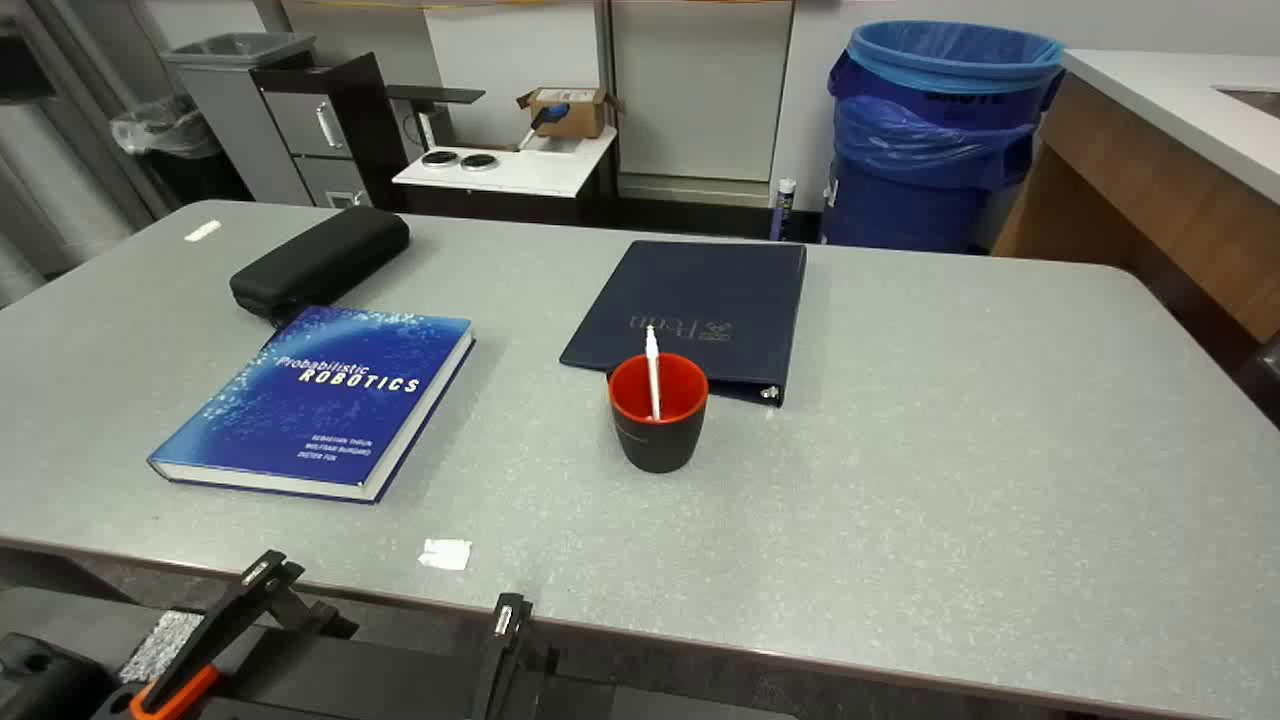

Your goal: Pick up the pen from the cup and place it on the table

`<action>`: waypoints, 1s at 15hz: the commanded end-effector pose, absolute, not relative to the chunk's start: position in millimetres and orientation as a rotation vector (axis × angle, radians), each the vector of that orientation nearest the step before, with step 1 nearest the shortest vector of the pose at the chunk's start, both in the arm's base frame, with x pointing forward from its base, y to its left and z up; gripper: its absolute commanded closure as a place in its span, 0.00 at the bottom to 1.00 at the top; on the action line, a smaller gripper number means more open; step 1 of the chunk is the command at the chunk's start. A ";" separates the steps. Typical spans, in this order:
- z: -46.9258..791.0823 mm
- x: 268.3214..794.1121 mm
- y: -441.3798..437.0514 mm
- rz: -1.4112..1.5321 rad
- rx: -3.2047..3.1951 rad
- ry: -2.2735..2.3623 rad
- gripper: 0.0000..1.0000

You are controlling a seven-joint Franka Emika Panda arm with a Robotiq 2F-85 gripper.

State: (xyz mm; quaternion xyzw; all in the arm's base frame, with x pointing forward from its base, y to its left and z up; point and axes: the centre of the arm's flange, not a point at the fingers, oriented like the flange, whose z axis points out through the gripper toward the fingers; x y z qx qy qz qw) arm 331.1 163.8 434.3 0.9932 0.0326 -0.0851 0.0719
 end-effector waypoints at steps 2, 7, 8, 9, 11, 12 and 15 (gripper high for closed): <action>434.1 331.1 163.8 -0.257 2.985 0.098 0.00; 418.7 348.5 123.3 -0.224 2.983 0.054 0.00; 412.5 353.4 107.1 -0.224 2.982 0.033 0.00; 405.5 358.4 90.4 -0.220 2.979 0.001 0.00; 388.2 367.8 55.2 -0.199 2.989 -0.074 0.00; 382.0 371.2 40.2 -0.189 3.001 -0.114 0.00; 363.4 375.6 1.7 -0.208 3.024 -0.257 0.00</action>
